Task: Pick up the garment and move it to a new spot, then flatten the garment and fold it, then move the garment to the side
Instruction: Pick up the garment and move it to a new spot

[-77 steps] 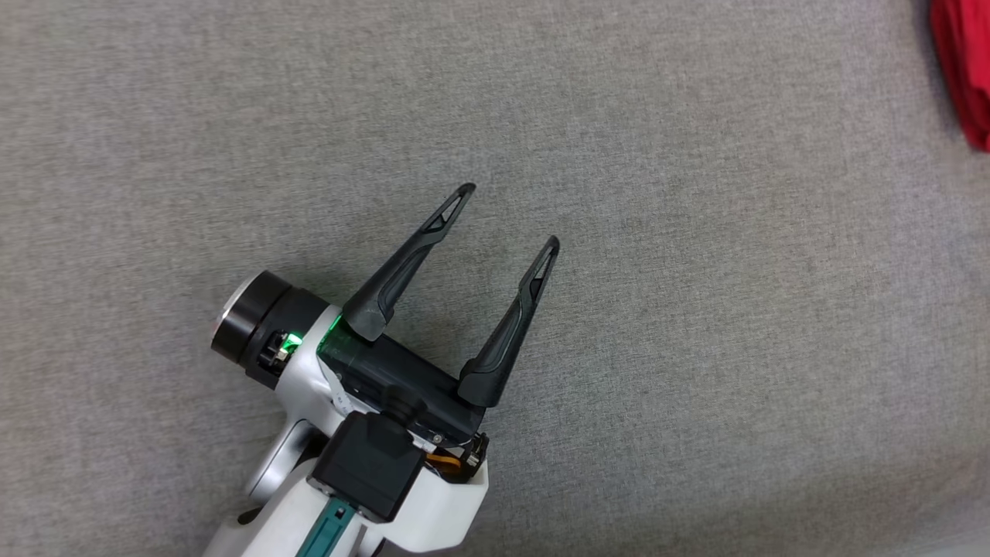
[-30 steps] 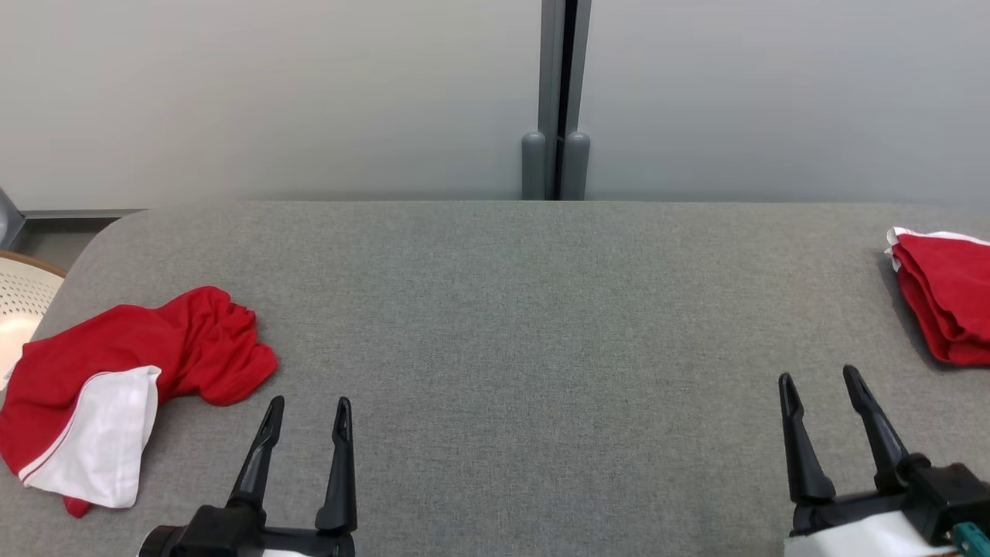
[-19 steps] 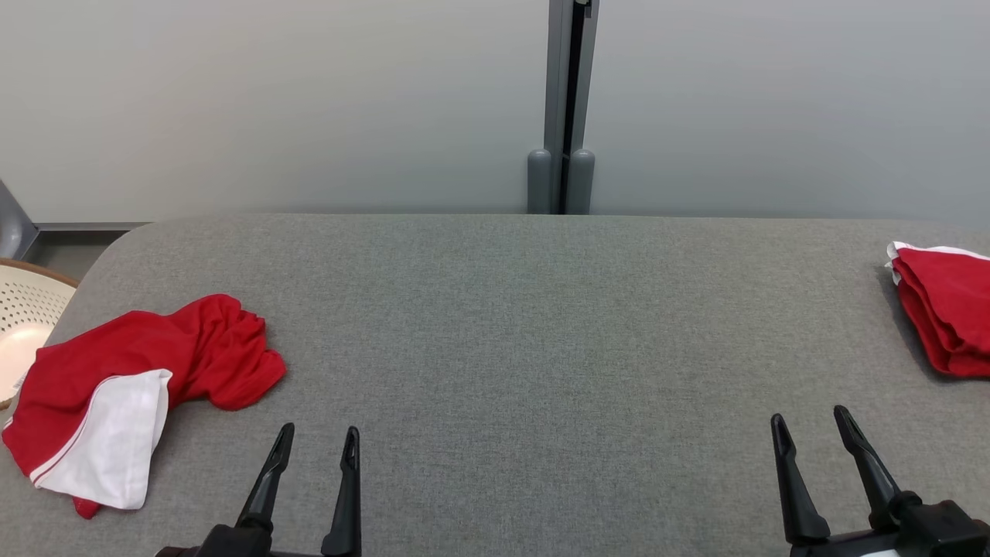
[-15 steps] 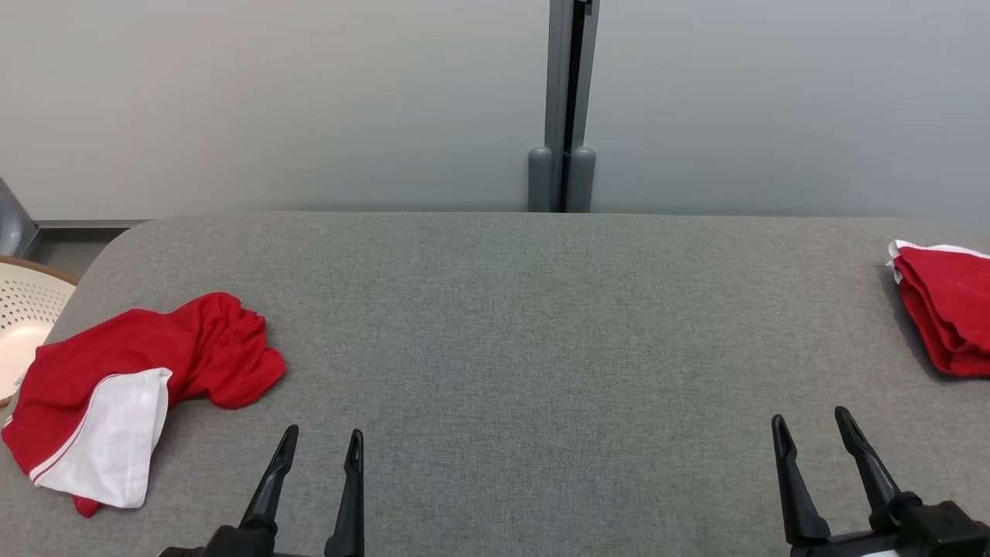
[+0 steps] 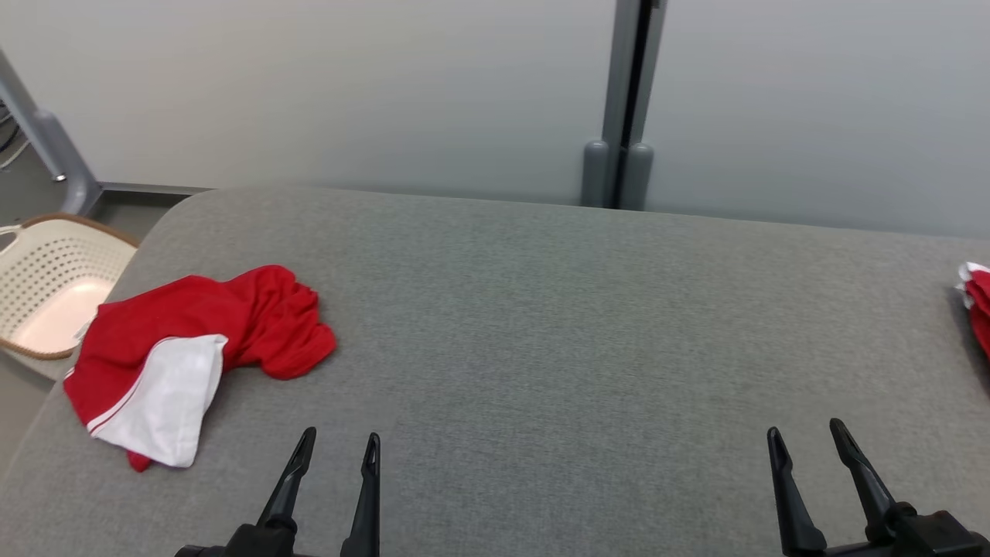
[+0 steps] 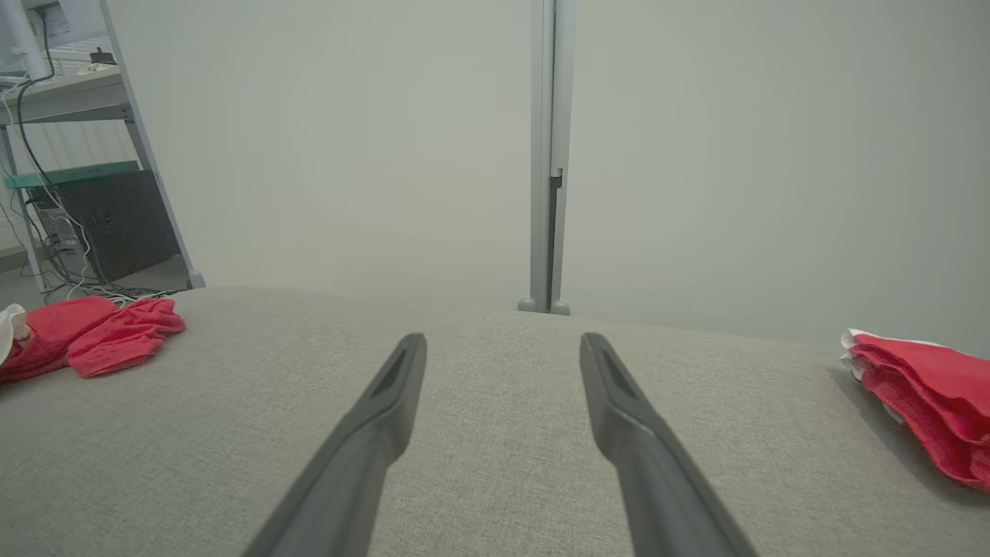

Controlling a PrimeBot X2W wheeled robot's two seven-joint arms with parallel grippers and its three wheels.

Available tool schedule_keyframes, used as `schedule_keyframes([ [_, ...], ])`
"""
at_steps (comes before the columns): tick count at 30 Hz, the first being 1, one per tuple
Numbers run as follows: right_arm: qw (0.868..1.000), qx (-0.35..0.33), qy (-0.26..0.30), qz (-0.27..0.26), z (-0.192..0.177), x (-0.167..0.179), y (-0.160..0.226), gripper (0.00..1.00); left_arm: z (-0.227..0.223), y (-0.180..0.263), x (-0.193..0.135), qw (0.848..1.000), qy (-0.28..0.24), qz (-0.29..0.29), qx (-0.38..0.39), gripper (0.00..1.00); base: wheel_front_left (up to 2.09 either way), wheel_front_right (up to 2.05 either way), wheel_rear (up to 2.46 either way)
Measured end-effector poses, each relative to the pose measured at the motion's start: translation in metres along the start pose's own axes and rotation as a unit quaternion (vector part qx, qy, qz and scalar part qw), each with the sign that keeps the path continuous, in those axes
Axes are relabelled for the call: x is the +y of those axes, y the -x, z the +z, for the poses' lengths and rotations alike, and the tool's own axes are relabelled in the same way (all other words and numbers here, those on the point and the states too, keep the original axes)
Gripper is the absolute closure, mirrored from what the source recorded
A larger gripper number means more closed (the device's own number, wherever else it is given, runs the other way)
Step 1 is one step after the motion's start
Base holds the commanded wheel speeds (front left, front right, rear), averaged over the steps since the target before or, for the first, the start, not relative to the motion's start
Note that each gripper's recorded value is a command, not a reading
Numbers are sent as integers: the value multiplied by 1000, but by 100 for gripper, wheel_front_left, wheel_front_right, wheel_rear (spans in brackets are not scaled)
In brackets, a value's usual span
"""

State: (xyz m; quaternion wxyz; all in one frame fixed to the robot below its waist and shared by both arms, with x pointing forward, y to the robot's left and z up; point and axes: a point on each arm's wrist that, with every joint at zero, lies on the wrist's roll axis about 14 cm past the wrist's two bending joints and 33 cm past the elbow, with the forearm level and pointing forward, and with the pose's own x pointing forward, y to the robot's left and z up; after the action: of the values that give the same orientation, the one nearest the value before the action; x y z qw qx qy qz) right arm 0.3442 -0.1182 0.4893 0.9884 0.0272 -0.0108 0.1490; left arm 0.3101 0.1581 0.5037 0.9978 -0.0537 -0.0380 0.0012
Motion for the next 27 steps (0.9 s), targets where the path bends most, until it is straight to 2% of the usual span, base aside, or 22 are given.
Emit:
schedule_keyframes([
  [6,998,1,-7,67,-1,38,-21,0,8,15,29,998,-4,58,-12,0,0,0,0],
  [11,991,4,-11,135,-3,79,-38,0,16,37,59,992,-7,121,-23,0,0,0,0],
  [19,967,8,-7,255,-7,150,-62,0,30,77,109,970,-10,240,-41,0,0,0,0],
  [25,950,26,-18,310,-22,179,-75,0,29,90,124,956,-15,292,-29,0,-1,-1,-1],
  [27,949,28,-20,315,-23,181,-77,0,29,90,124,955,-17,296,-26,0,-12,-12,-12],
])
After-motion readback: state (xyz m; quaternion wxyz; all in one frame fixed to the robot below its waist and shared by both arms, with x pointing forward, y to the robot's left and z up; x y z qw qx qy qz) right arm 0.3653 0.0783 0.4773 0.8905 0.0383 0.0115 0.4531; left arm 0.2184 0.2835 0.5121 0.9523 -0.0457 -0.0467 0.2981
